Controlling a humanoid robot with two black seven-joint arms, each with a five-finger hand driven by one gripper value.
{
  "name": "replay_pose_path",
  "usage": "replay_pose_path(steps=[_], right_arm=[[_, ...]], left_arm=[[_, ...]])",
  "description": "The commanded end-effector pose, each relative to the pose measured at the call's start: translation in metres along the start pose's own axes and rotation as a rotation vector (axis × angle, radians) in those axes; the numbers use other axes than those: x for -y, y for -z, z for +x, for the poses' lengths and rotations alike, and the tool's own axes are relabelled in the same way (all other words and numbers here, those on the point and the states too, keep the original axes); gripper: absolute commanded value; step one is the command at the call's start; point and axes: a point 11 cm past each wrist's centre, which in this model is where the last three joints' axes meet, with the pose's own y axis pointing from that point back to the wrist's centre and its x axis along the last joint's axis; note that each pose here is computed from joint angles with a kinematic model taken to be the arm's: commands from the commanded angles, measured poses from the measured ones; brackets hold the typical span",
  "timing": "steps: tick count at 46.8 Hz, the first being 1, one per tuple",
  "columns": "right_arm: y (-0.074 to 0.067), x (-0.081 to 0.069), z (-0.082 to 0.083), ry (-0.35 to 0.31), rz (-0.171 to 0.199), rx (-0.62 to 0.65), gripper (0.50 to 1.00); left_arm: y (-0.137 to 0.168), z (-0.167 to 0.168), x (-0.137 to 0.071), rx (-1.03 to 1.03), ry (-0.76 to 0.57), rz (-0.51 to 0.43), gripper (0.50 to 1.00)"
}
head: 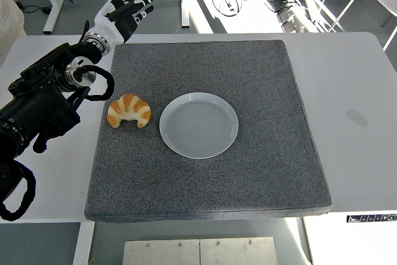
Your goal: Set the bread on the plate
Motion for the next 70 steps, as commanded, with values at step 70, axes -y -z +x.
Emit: replay_pose_path(steps=[70], right_arm=[[-0.001,0.000,0.000,0.000,-0.002,0.000,1.000]], left_arm=[[-0.037,-0.034,-0.010,1.037,0.093,0.022,0.981]])
